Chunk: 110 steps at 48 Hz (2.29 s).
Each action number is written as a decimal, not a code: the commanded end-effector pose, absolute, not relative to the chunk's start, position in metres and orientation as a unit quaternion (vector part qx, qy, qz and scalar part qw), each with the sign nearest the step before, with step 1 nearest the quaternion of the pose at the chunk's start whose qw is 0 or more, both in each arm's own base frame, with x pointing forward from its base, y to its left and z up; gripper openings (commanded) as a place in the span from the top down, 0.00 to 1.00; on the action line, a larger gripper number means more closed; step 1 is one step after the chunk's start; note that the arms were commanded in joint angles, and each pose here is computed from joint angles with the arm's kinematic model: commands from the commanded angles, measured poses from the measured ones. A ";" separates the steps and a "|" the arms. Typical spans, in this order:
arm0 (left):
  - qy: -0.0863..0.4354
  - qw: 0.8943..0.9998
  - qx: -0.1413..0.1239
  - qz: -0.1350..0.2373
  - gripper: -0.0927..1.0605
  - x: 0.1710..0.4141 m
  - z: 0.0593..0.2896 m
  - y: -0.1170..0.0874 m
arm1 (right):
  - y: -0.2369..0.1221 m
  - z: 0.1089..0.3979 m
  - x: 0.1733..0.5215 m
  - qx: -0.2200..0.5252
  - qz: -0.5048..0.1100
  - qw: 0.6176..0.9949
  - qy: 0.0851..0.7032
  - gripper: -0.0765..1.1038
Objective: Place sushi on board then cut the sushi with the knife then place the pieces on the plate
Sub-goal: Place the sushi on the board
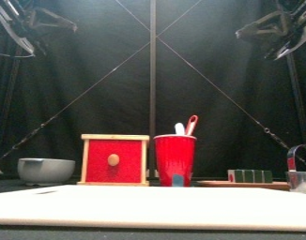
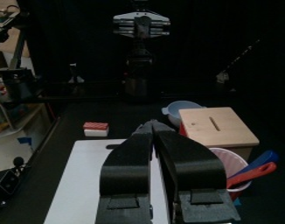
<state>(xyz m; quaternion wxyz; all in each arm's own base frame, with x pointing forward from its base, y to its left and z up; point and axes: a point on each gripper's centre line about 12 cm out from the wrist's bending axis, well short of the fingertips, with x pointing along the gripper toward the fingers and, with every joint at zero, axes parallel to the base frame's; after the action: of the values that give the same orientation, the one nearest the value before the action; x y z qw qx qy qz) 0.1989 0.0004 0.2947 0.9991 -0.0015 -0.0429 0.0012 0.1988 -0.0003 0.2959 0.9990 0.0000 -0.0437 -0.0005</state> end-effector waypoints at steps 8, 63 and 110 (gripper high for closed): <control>-0.008 1.000 -0.001 -0.003 0.94 0.222 0.284 -0.002 | -0.016 0.292 0.204 0.028 -0.042 0.999 -0.009 0.91; 0.044 0.999 -0.001 -0.001 0.94 0.255 0.247 -0.001 | -0.133 0.221 0.219 -0.022 -0.208 0.860 0.465 0.22; 0.047 0.998 -0.031 0.016 0.94 0.255 0.245 0.003 | -0.188 0.140 0.216 0.048 -0.120 0.826 0.549 0.10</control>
<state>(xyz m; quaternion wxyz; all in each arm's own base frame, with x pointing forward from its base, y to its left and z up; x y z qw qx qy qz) 0.2517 0.0029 0.2389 0.9978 -0.0306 0.0575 0.0150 0.2130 -0.1844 0.1355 0.8213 0.0616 0.5550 -0.1167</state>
